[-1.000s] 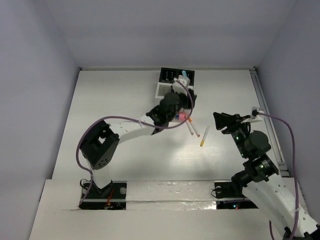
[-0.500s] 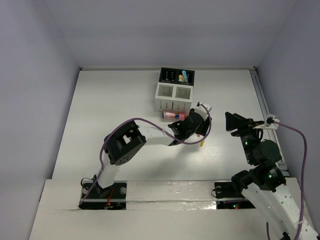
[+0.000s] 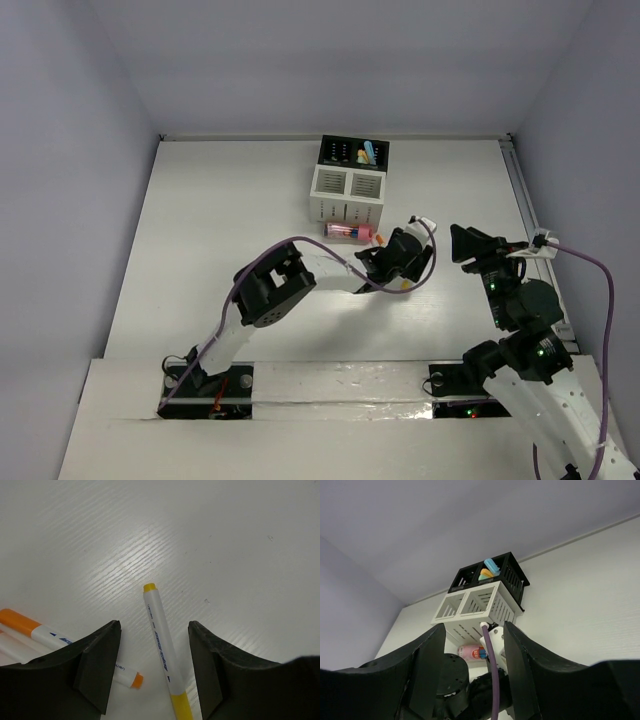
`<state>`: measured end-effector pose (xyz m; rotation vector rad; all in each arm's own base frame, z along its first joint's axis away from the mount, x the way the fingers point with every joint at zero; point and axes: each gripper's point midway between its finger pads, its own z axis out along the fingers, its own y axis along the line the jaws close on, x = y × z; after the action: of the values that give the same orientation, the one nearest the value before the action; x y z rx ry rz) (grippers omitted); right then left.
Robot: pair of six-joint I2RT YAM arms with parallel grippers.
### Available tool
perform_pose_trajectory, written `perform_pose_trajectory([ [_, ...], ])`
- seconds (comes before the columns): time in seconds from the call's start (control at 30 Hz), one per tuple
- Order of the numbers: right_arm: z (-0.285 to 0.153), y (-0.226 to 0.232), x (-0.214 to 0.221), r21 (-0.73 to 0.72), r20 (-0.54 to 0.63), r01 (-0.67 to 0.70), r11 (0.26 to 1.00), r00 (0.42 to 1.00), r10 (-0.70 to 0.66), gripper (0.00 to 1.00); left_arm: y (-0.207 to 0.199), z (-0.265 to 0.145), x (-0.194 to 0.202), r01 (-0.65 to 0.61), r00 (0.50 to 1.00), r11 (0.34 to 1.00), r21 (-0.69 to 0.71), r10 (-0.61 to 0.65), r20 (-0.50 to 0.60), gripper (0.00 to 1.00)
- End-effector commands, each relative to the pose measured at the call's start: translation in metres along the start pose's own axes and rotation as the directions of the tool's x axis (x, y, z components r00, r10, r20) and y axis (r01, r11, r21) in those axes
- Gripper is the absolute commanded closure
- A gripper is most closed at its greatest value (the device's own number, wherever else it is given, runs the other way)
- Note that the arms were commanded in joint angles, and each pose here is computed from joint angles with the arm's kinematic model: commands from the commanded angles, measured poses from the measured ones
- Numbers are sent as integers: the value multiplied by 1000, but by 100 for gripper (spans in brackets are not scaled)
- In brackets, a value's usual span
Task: Sort the stationery into containers
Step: Pick up the pen from the center of the board.
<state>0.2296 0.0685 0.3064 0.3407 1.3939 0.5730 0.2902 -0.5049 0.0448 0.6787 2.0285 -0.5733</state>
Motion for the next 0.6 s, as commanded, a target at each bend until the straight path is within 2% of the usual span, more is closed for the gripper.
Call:
perform_pose_trajectory([
  [0.0, -3, 9, -20, -19, 52, -7, 1000, 999, 8, 44, -7, 3, -17, -6, 1000, 1000, -11, 6, 31, 47],
  [0.17, -3, 9, -19, -25, 49, -7, 1000, 999, 8, 44, -1, 17, -5, -33, 999, 998, -56, 33, -8, 50],
  [0.3, -2, 10, -19, -25, 49, -7, 1000, 999, 8, 44, 2, 24, 3, -50, 998, 996, -73, 47, -35, 56],
  [0.43, -2, 9, -19, -23, 48, -6, 1000, 999, 7, 44, 4, 27, 10, -58, 997, 995, -80, 54, -51, 69],
  [0.47, -2, 9, -18, -23, 48, -8, 1000, 999, 9, 44, 3, 28, 12, -55, 997, 996, -77, 51, -55, 78],
  [0.5, -2, 9, -18, -23, 48, -8, 1000, 999, 9, 44, 2, 28, 12, -54, 997, 996, -74, 50, -56, 78],
  [0.53, -2, 9, -17, -23, 46, -7, 1000, 999, 8, 44, 2, 29, 14, -53, 997, 996, -72, 49, -59, 87],
  [0.57, -1, 8, -17, -21, 46, -7, 1000, 999, 8, 44, 1, 28, 13, -47, 997, 997, -65, 43, -58, 92],
])
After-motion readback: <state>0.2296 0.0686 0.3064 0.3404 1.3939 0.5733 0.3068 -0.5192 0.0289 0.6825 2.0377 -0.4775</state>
